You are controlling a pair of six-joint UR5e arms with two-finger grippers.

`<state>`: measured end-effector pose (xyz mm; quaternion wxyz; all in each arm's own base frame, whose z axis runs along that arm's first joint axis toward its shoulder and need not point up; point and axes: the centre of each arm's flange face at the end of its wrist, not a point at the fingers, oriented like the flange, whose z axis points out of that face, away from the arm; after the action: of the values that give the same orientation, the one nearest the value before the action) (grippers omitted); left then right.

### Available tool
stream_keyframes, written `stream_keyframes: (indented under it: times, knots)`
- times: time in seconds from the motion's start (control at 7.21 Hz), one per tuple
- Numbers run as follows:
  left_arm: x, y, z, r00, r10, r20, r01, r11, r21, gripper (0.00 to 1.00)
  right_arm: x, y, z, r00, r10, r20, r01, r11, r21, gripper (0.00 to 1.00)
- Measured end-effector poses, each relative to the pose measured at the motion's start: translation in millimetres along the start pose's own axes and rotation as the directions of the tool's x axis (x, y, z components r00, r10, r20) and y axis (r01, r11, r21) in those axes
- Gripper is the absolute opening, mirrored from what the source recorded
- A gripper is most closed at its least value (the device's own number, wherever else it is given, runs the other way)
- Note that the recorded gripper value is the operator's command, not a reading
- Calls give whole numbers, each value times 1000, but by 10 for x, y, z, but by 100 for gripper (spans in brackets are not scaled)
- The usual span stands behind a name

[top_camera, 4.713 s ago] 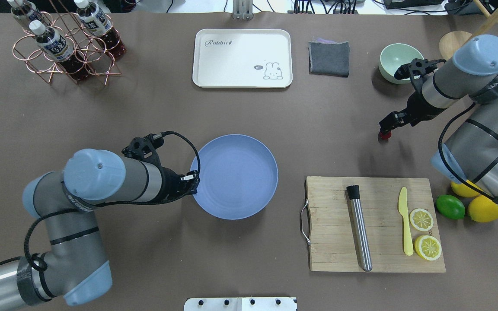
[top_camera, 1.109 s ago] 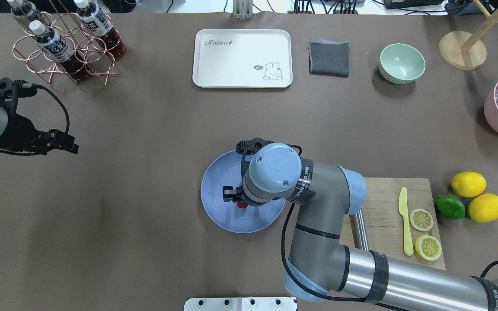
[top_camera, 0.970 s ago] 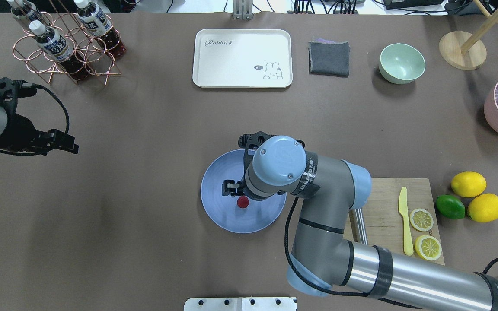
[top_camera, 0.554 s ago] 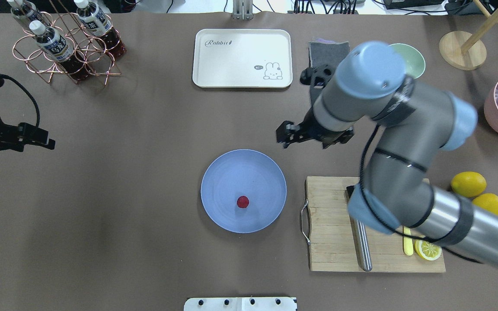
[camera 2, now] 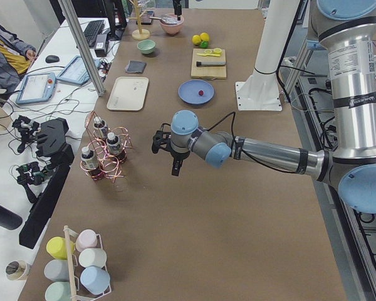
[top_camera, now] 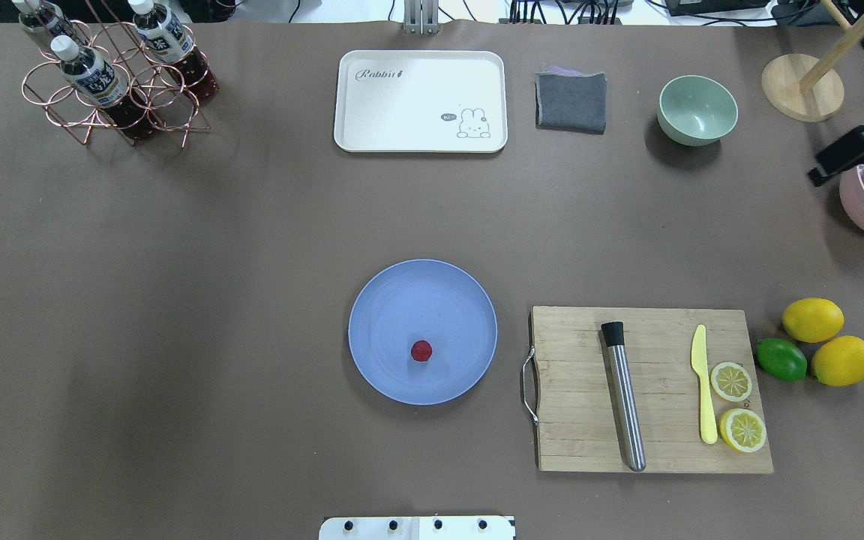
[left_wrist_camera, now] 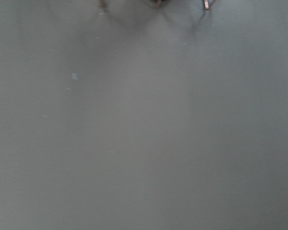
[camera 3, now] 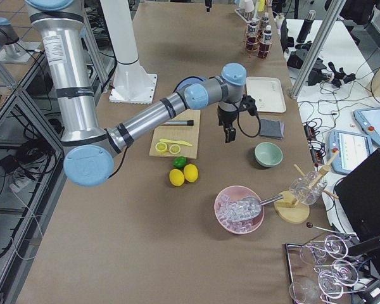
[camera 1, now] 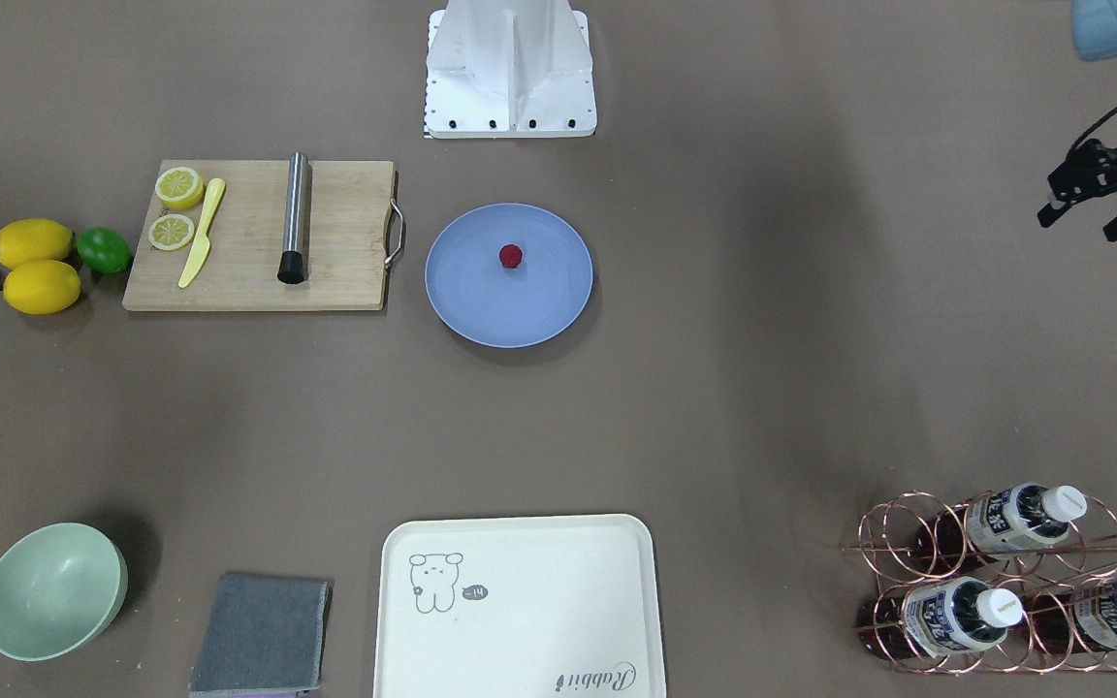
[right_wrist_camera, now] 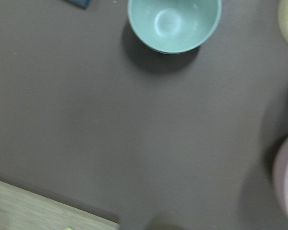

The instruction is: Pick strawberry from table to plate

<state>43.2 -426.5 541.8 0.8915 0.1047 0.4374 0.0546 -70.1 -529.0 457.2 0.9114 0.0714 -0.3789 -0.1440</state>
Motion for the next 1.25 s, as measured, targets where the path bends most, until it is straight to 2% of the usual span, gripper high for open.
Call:
stream_keyframes:
  times: [0.28, 0.42, 0.69, 1.25]
  knots:
    - [-478, 73, -287, 998, 44, 41, -42, 998, -39, 91, 1446, 446, 73, 999, -45, 2, 45, 998, -34, 100]
    - [-587, 111, -348, 998, 46, 47, -44, 998, -55, 97, 1824, 686, 159, 999, -49, 4, 50, 997, -51, 100]
    - [-701, 184, -341, 998, 34, 51, -30, 997, -74, 97, 2147, 954, 181, 999, -52, 3, 52, 997, -50, 100]
    - [-842, 252, -251, 998, -3, 58, 8, 995, -95, 97, 2185, 955, 103, 999, -54, -2, 54, 998, -35, 100]
